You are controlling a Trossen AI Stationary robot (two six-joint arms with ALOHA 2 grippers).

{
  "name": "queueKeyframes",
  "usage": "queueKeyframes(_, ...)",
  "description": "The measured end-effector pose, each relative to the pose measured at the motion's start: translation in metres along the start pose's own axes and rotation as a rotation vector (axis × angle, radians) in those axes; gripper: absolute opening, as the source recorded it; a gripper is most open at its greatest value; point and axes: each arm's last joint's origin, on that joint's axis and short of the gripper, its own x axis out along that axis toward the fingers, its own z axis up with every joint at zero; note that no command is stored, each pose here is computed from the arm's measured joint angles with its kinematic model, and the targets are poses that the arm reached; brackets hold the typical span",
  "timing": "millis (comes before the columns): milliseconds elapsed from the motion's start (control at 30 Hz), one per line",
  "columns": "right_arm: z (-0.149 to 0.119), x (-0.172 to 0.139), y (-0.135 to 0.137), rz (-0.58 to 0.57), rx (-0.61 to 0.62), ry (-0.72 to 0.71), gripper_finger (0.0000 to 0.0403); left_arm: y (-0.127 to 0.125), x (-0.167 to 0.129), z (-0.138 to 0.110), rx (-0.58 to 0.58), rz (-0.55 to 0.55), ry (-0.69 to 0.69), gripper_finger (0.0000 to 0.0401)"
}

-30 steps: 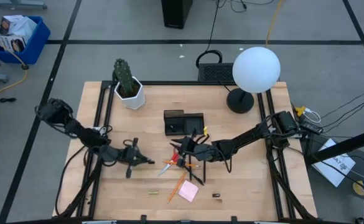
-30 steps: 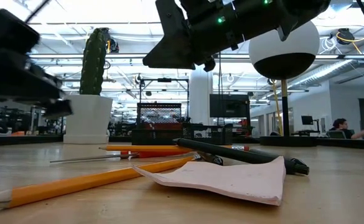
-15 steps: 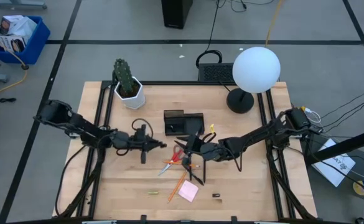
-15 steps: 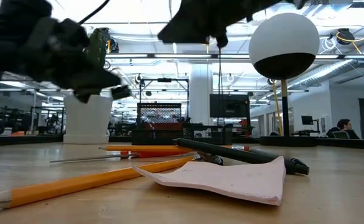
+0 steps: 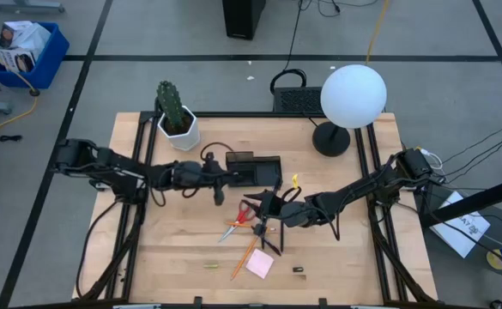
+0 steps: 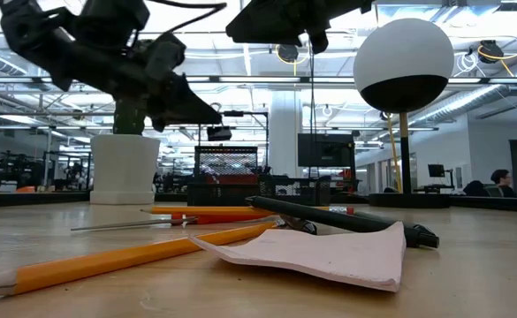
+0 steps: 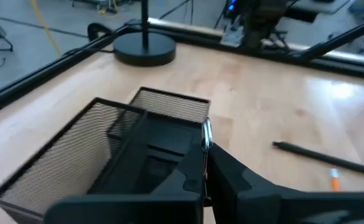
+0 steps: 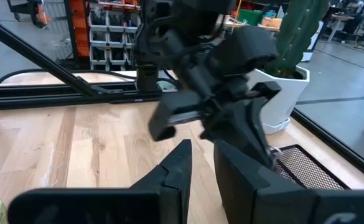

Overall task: Pick and place office supplies into organizer
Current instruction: Put the left black binder clip into the bottom left of the desk organizer, then put the black binder clip into the bottom left of the desk organizer

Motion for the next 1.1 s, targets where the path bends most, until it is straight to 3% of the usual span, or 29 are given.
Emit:
queueKeyframes(267, 0.000, 0.000, 0.000, 0.000, 0.002, -0.002, 0.0061, 0.026, 0.003, -0.001, -0.027, 0.049, 0.053, 0.0032)
queueKeyframes(433, 0.000, 0.000, 0.000, 0.000, 0.003, -0.004, 0.0061, 0.035, 0.004, 0.000, -0.086, 0.004, 0.065, 0.0034)
queueKeyframes(1100, 0.001, 0.001, 0.000, 0.007, 0.013, -0.015, 0.0061, 0.024, 0.003, -0.004, -0.139, -0.031, 0.098, 0.0035)
